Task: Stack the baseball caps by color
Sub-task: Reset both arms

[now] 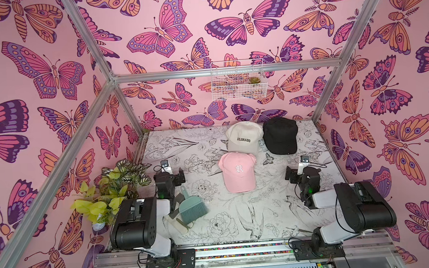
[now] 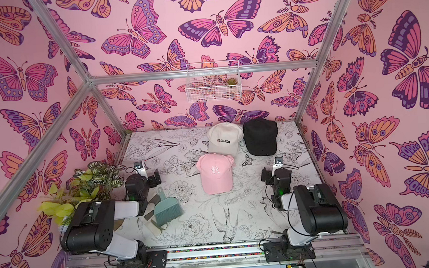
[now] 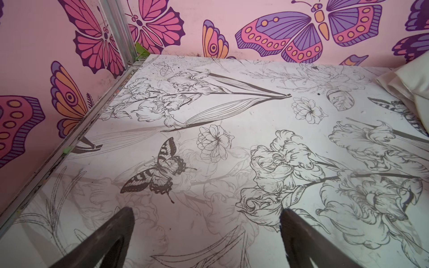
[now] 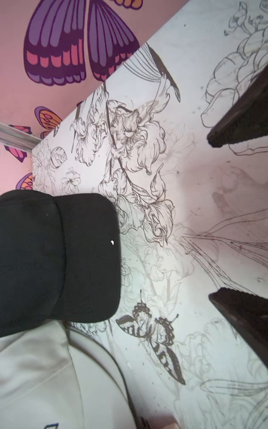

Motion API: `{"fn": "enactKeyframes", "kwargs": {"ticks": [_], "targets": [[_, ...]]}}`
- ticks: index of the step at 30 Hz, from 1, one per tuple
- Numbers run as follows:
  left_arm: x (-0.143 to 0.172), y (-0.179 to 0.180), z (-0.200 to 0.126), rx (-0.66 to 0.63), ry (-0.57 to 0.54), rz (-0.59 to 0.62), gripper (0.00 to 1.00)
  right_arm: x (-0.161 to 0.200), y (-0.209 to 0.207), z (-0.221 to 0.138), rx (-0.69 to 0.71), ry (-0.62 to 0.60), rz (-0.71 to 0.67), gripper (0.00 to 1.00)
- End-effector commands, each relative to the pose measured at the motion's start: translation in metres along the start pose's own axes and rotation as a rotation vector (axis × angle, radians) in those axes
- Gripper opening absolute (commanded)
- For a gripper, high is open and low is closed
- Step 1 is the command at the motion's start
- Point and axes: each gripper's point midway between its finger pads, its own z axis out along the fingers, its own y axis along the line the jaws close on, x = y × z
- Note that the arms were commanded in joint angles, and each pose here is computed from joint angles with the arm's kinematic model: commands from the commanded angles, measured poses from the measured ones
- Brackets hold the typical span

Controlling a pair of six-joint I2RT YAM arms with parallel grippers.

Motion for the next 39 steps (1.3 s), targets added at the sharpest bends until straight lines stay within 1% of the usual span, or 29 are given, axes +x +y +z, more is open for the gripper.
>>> {"fn": "enactKeyframes", "kwargs": {"ticks": [1,2,22,23,24,25,26,27,28,29,30,31,32,33,35,36,37,39], "targets": [[-0.002,0.002,-0.001,-0.021,-0.021,-0.005,1.00,-0.040,0.000,0.014,0.006,-0.042,0.033,0.99],[-0.003,0.002,0.000,-0.021,-0.017,-0.005,1.00,-0.041,-0.003,0.012,0.007,-0.056,0.045,0.99],[-0.003,0.001,0.000,-0.024,-0.018,0.000,1.00,-0.041,-0.004,0.012,0.013,-0.051,0.046,0.99],[-0.003,0.001,0.000,-0.024,-0.018,-0.001,1.00,-0.041,-0.003,0.012,0.011,-0.053,0.045,0.99],[-0.003,0.001,0.001,-0.021,-0.015,0.001,1.00,-0.041,0.004,0.011,-0.032,-0.055,0.026,0.99],[-0.003,-0.002,0.000,-0.003,-0.016,0.007,1.00,-0.040,0.020,0.009,-0.123,-0.059,-0.020,0.99],[-0.002,-0.019,-0.003,0.105,-0.023,0.051,1.00,-0.040,0.027,0.004,-0.167,-0.081,-0.042,0.99],[-0.004,-0.041,-0.008,0.229,-0.043,0.109,1.00,-0.040,0.028,0.000,-0.176,-0.099,-0.041,0.99],[0.006,-0.039,-0.016,0.222,-0.041,0.097,1.00,-0.041,0.025,-0.002,-0.162,-0.115,-0.031,0.99],[0.005,-0.026,-0.014,0.148,-0.052,0.064,1.00,-0.041,0.014,-0.001,-0.099,-0.115,-0.003,0.99],[0.004,-0.009,-0.011,0.044,-0.056,0.016,1.00,-0.041,0.000,0.001,-0.019,-0.112,0.034,0.99],[0.001,0.015,-0.008,-0.091,-0.052,-0.037,1.00,-0.041,-0.019,0.002,0.092,-0.109,0.088,0.99],[0.003,0.011,-0.009,-0.063,-0.027,-0.026,1.00,-0.040,-0.026,0.001,0.127,-0.106,0.104,0.99],[0.006,0.005,-0.010,-0.029,-0.014,-0.012,1.00,-0.041,-0.019,0.000,0.086,-0.114,0.086,0.99],[0.004,-0.006,-0.013,0.037,-0.067,0.017,1.00,-0.041,0.001,-0.003,-0.028,-0.135,0.032,0.99],[0.003,-0.010,-0.015,0.057,-0.080,0.023,1.00,-0.041,0.002,-0.002,-0.035,-0.132,0.029,0.99],[0.004,-0.009,-0.015,0.057,-0.063,0.020,1.00,-0.041,-0.001,-0.001,-0.014,-0.121,0.036,0.99],[0.005,0.000,-0.008,-0.002,-0.025,-0.001,1.00,-0.042,-0.009,0.005,0.038,-0.092,0.057,0.99]]}}
